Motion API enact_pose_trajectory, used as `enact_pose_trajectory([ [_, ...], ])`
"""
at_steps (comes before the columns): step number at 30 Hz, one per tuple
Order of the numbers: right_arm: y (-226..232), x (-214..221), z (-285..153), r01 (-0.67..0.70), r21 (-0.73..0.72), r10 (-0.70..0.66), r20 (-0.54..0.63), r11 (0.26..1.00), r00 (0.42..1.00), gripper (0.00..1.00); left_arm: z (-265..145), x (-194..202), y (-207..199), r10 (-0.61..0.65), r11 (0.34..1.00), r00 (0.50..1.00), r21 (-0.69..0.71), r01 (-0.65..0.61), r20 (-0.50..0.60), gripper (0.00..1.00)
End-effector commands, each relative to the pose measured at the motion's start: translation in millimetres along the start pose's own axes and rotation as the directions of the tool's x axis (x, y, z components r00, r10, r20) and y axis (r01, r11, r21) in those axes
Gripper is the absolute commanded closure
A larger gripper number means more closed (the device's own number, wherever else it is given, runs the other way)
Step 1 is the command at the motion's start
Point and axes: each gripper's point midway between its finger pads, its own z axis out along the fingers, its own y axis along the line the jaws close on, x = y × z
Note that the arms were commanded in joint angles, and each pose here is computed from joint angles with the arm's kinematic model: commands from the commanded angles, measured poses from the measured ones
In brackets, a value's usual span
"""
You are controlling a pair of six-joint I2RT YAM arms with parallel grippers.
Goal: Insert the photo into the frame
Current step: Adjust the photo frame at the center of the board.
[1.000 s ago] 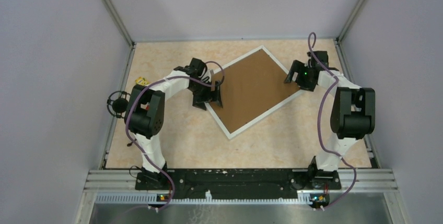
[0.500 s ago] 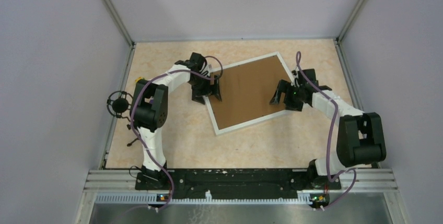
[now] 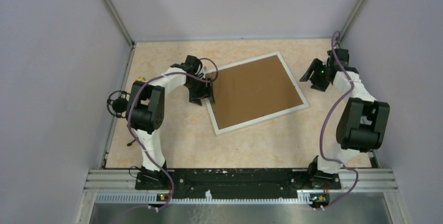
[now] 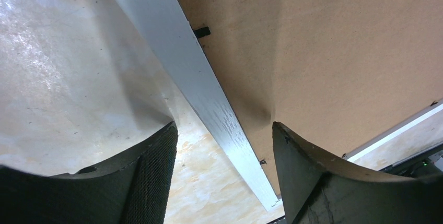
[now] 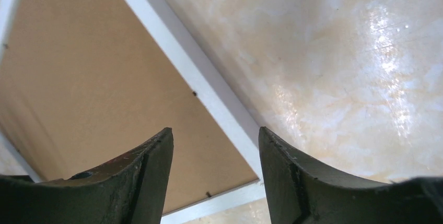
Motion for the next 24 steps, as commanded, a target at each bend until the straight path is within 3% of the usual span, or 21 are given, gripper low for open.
enact_pose_trajectory([
  [1, 1.0, 13.1, 23.4, 0.024, -0.045, -0.028, -0.079, 0.999, 0.996, 0.42, -8.8, -10.7, -7.8, 0.032, 0.999, 0.998, 0.023, -0.033, 0.055, 0.29],
  [6, 14.4, 60.5, 25.0, 0.011, -0.133, -0.033, -0.163, 0.991, 0.986, 0.43, -9.2, -11.6, -11.0, 0.033, 0.999, 0.998, 0.041, -0.036, 0.059, 0.29],
  [14, 75.6, 135.9, -16.8, 0.028, -0.312, -0.111, -0.250, 0.950, 0.962, 0.44, -7.8, -13.8, -6.0, 0.030, 0.999, 0.998, 0.017, -0.031, 0.061, 0.27],
  [19, 44.2, 105.6, -19.7, 0.053, -0.191, -0.088, -0.180, 0.980, 0.980, 0.45, -7.9, -14.8, -3.2, 0.024, 1.000, 0.998, 0.010, -0.025, 0.063, 0.27],
  [24, 23.0, 88.5, -15.5, 0.070, -0.136, -0.094, -0.177, 0.988, 0.980, 0.57, -10.0, -16.0, 1.3, 0.024, 1.000, 0.997, -0.013, -0.023, 0.071, 0.27],
])
